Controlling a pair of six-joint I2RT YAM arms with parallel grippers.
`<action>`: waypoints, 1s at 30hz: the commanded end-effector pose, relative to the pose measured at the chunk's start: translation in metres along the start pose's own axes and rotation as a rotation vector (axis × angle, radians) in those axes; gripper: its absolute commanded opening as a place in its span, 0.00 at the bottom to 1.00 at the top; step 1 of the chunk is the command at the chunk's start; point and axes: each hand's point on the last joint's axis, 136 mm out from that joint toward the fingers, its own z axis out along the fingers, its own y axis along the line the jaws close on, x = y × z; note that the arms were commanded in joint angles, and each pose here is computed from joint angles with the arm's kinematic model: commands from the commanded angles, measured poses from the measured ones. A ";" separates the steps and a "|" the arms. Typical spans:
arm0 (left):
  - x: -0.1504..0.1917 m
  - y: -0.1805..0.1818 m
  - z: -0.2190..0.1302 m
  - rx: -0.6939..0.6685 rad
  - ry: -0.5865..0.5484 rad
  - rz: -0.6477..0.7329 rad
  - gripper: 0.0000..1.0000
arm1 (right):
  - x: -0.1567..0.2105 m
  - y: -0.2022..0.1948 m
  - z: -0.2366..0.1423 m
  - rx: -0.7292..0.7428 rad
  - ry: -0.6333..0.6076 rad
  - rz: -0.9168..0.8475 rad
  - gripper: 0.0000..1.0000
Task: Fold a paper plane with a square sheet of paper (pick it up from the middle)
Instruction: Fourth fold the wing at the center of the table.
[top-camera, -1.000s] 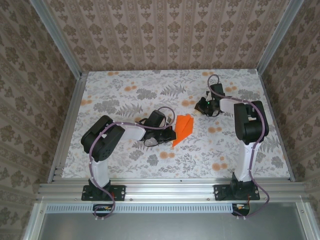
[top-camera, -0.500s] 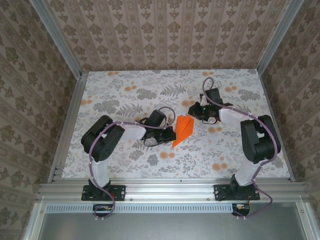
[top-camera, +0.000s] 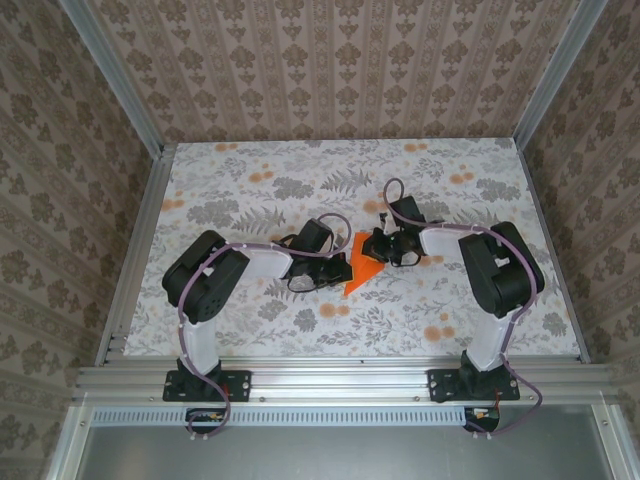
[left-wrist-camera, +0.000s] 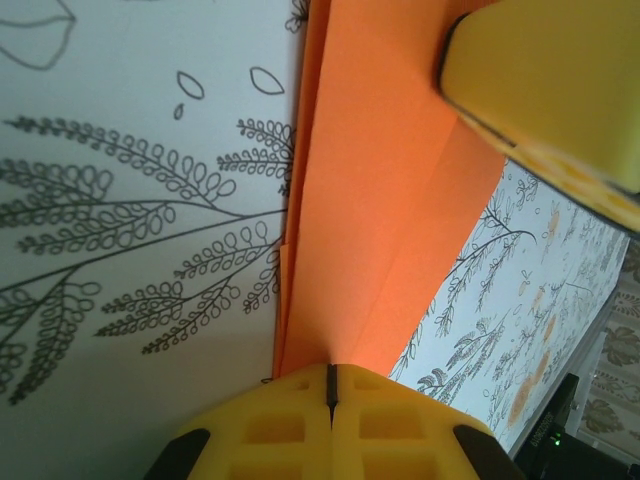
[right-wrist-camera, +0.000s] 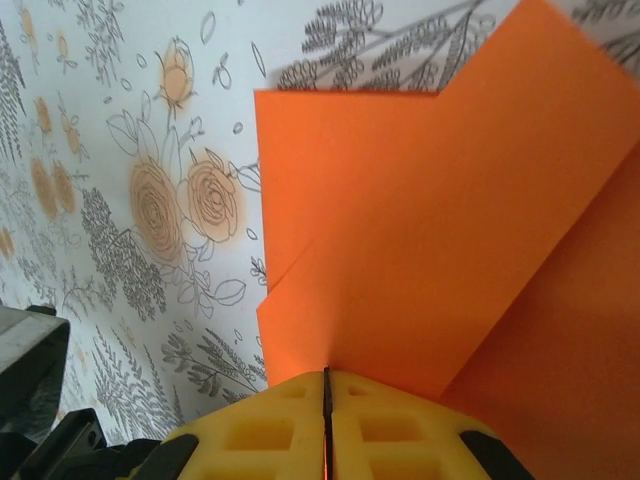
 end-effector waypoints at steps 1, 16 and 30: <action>0.034 0.046 0.007 -0.158 0.105 -0.075 0.00 | 0.016 -0.007 0.011 -0.014 0.055 0.028 0.09; -0.024 -0.044 -0.004 0.123 -0.040 0.077 0.13 | 0.034 -0.053 0.028 0.131 0.099 0.108 0.06; -0.019 0.007 0.020 -0.081 -0.006 0.016 0.04 | 0.036 -0.058 0.028 0.148 0.101 0.115 0.06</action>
